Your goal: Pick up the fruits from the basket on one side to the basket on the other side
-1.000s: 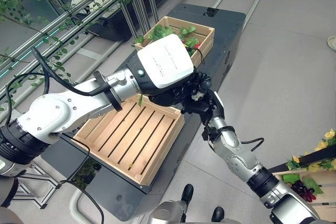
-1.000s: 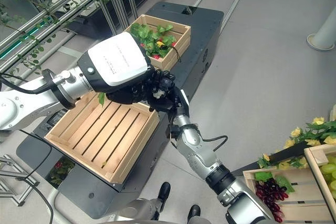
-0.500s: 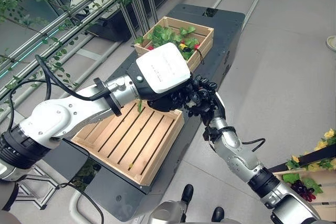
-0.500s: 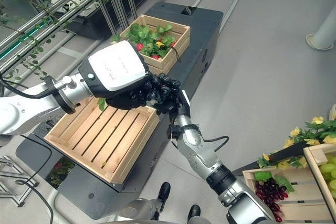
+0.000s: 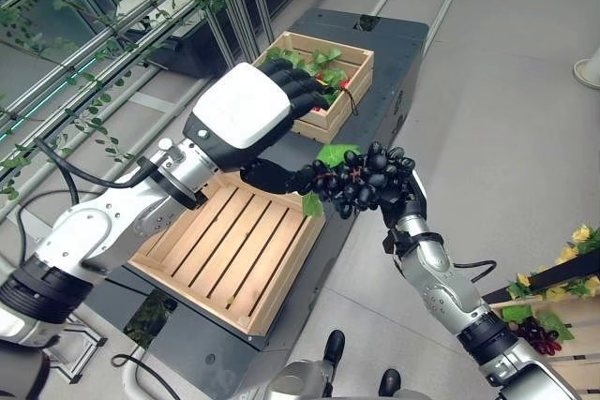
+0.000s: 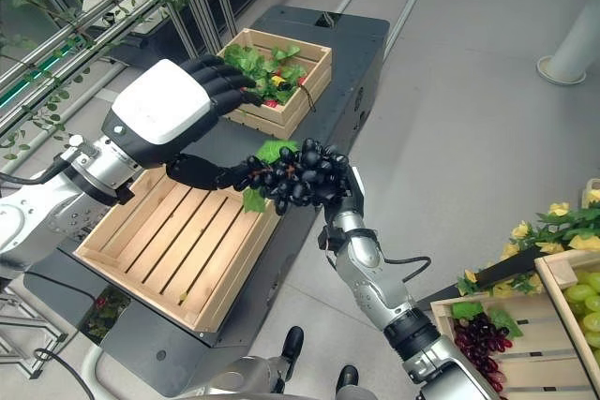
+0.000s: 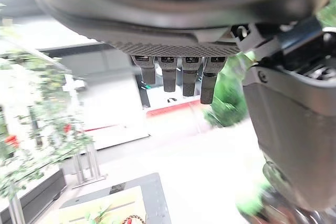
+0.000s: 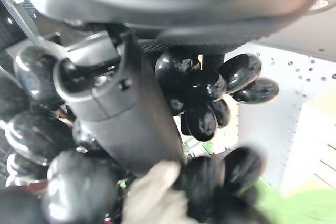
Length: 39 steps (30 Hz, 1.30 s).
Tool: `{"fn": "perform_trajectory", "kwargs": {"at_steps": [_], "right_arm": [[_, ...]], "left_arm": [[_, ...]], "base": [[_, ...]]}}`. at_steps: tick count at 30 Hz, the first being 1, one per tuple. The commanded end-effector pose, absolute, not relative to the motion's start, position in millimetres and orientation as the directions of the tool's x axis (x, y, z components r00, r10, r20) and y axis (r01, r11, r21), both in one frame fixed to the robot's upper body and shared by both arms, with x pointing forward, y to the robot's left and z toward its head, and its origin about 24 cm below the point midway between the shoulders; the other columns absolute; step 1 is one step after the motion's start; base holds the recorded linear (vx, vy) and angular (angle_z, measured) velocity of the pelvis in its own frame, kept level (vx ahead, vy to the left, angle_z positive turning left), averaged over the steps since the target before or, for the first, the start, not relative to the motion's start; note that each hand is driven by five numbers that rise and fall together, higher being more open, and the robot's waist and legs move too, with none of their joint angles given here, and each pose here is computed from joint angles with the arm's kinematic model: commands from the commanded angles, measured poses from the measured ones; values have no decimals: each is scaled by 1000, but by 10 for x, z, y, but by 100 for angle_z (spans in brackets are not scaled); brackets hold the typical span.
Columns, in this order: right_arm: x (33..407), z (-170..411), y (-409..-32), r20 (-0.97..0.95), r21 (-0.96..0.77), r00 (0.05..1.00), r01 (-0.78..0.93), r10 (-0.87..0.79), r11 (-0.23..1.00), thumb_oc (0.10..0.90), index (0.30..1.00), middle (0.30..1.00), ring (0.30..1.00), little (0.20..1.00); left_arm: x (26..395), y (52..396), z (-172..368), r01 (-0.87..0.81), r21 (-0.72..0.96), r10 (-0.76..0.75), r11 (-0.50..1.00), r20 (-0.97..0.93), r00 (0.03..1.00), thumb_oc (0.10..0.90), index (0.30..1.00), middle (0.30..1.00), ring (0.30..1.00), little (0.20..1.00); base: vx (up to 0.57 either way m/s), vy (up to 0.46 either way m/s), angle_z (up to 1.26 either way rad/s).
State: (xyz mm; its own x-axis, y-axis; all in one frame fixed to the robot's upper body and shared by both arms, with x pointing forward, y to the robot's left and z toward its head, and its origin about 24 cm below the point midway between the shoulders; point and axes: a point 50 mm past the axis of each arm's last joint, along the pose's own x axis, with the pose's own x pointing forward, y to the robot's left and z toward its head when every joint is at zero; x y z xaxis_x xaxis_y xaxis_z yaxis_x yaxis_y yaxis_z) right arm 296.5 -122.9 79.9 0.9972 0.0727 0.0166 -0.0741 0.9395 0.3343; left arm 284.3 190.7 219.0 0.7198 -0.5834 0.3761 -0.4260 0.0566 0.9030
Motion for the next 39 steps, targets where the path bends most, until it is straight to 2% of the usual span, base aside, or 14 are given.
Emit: {"fn": "perform_trajectory", "kwargs": {"at_steps": [1,12,13,20,27,31,35,39], "right_arm": [[2879,1334,-1095,311,449,948,-205,63,870,400,300,300,300,300],[2875,1281,-1236,281,448,957,-190,64,874,400,300,300,300,300],[2864,1250,-1256,271,452,960,-190,69,871,400,300,300,300,300],[2799,1133,-1297,234,457,969,-177,74,872,400,300,300,300,300],[2678,976,-1335,203,436,972,-198,119,878,400,300,300,300,300],[2618,915,-1318,210,396,959,-262,191,880,400,300,300,300,300],[2630,932,-1305,234,353,937,-329,258,876,400,300,300,300,300],[2777,1113,-1314,314,309,908,-373,276,875,400,300,300,300,300]], "left_arm": [[2928,2260,2278,-511,843,-369,167,534,761,800,900,900,900,900],[3014,2344,2068,-470,796,-164,381,558,813,800,900,900,900,900],[3012,2328,2017,-464,770,-132,438,565,814,800,900,900,900,900],[3000,2223,1805,-453,702,-61,549,575,816,800,900,900,900,900],[2957,1995,1591,-330,614,-101,717,560,823,800,900,900,900,900],[2967,1918,1487,-304,586,-88,752,545,834,800,900,900,900,900],[3005,1885,1472,-310,540,-69,782,570,819,800,900,900,900,900],[3107,1799,1708,-368,433,-35,823,684,728,800,900,900,900,900]], "base": [[-6,16,-10],[3,27,-16],[11,11,-27],[0,-8,-27],[11,-35,-31],[-22,-40,-28],[-107,-39,-28],[-328,-38,-31]]}}
